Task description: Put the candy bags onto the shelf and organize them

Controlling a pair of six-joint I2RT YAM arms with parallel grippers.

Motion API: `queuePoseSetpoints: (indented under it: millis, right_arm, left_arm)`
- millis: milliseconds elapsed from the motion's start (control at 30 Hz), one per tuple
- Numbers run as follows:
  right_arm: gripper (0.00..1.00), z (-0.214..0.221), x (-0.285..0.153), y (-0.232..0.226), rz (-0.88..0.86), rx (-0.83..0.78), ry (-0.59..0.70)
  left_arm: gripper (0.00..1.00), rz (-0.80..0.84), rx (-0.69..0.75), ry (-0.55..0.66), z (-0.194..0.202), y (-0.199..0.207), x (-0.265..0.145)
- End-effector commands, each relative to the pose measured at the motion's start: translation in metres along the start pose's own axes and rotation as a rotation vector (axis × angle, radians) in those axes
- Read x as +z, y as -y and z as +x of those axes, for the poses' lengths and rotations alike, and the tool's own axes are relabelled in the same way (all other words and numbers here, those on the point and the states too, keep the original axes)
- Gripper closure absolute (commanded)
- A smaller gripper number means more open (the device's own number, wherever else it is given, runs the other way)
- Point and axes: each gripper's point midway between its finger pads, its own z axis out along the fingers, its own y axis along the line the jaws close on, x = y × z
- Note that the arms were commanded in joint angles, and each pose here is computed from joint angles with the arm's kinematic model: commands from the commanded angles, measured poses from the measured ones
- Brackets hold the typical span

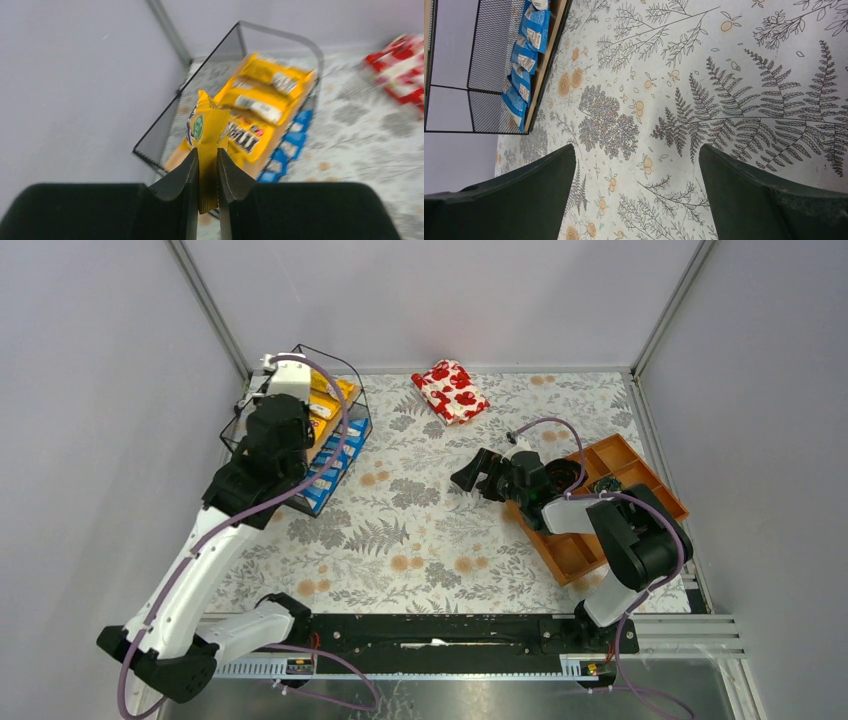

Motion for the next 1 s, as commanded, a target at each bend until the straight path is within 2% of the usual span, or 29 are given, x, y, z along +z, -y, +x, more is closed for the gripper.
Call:
queuePoseSetpoints:
  millis: [0,200,633,800,967]
  right_arm:
    - [0.0,-0.013,0.003,-0.008,-0.033,-0.014,0.041]
    - [0.0,-0.013,0.003,-0.009,-0.037,-0.014,0.04]
    - [0.0,-0.013,0.001,-0.01,-0.045,-0.011,0.043]
    - [0.0,-0.013,0.001,-0.01,-0.051,-0.007,0.044]
    - [0.0,-0.014,-0.001,-0.01,-0.06,0.005,0.046]
  left_arm:
    - [0.8,-0.242,0.203,-0.058,0.023,-0.033,0.007]
    - [0.83,-0.293,0.306,-0.017,0.052,-0.038,0.011]
    - [0.76,-0.314,0.276,0.062,0.092,-0.042,0.029]
    - [0.77,-0.364,0.21,0.034,0.102,-0.055,0.046]
    - [0.8,-0.398,0.252,0.073,0.103,-0.058,0.05]
